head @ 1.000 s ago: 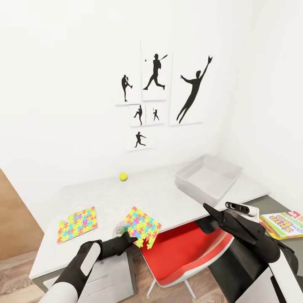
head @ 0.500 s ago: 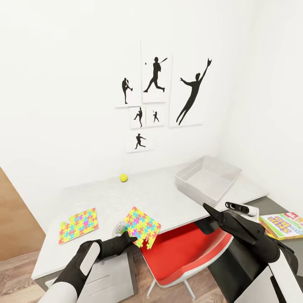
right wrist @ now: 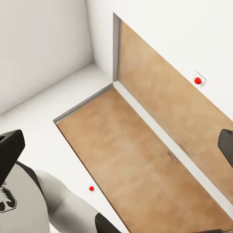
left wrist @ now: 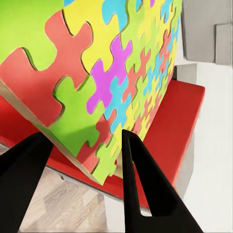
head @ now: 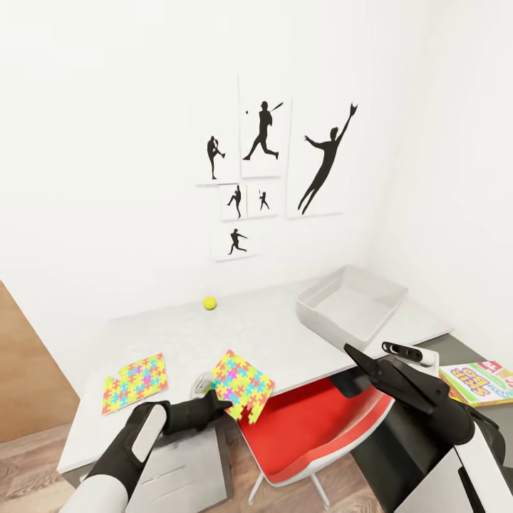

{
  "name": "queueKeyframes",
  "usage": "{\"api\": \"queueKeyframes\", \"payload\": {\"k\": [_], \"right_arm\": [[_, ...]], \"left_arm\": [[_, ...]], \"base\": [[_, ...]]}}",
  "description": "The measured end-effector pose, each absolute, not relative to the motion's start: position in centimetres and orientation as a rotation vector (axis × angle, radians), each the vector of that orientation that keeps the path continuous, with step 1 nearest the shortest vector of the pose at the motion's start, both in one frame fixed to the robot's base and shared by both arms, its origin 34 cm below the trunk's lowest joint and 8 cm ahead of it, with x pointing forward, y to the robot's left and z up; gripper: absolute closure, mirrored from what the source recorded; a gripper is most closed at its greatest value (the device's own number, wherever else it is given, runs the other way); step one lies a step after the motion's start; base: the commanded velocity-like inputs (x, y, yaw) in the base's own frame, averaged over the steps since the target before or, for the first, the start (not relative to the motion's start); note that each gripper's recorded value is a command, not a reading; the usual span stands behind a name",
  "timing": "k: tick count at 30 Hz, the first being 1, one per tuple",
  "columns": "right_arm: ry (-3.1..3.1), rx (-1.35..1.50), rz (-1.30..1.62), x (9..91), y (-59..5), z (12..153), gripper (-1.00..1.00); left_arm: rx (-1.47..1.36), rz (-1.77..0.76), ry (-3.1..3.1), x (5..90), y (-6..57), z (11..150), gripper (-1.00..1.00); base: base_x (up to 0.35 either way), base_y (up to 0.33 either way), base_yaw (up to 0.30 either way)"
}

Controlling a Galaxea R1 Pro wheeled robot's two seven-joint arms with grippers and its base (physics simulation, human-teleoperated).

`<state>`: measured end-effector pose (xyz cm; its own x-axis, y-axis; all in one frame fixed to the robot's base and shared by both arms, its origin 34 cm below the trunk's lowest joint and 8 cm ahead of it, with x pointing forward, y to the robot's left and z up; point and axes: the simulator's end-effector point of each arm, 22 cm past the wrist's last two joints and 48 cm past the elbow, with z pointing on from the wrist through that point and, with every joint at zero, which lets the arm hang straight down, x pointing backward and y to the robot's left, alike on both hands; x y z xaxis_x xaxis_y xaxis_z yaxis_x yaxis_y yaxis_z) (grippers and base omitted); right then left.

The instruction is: Put all the toys in the child's room - the three board games (two on the bed and one on the table), the two jigsaw puzzles on the table, and the tennis ball on the table - inside the toy box on the table in the child's room.

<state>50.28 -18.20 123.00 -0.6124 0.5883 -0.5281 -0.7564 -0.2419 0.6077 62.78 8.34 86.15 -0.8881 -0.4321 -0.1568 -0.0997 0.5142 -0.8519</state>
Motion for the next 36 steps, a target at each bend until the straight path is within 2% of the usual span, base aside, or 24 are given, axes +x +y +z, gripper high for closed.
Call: {"api": "queueKeyframes", "payload": {"k": [6,11,21,36], "right_arm": [[1.103,-0.235,1.949,50.1,-18.3,123.5,-1.00],[1.103,-0.234,1.949,50.0,-18.3,123.9,-1.00],[1.118,-0.225,1.888,50.6,-18.2,123.9,-1.00],[1.474,0.016,1.623,56.3,-17.8,118.6,-1.00]], "left_arm": [[-0.403,-1.357,2.410,62.9,8.4,88.7,1.00],[-0.318,-1.506,2.292,63.4,9.6,94.0,1.00],[-0.143,-1.779,1.976,62.5,17.2,104.2,1.00],[0.005,-1.881,1.924,59.4,20.0,108.2,1.00]], "base": [[0.000,0.000,0.000],[0.000,0.000,0.000],[0.000,0.000,0.000],[-0.037,0.000,0.000]]}}
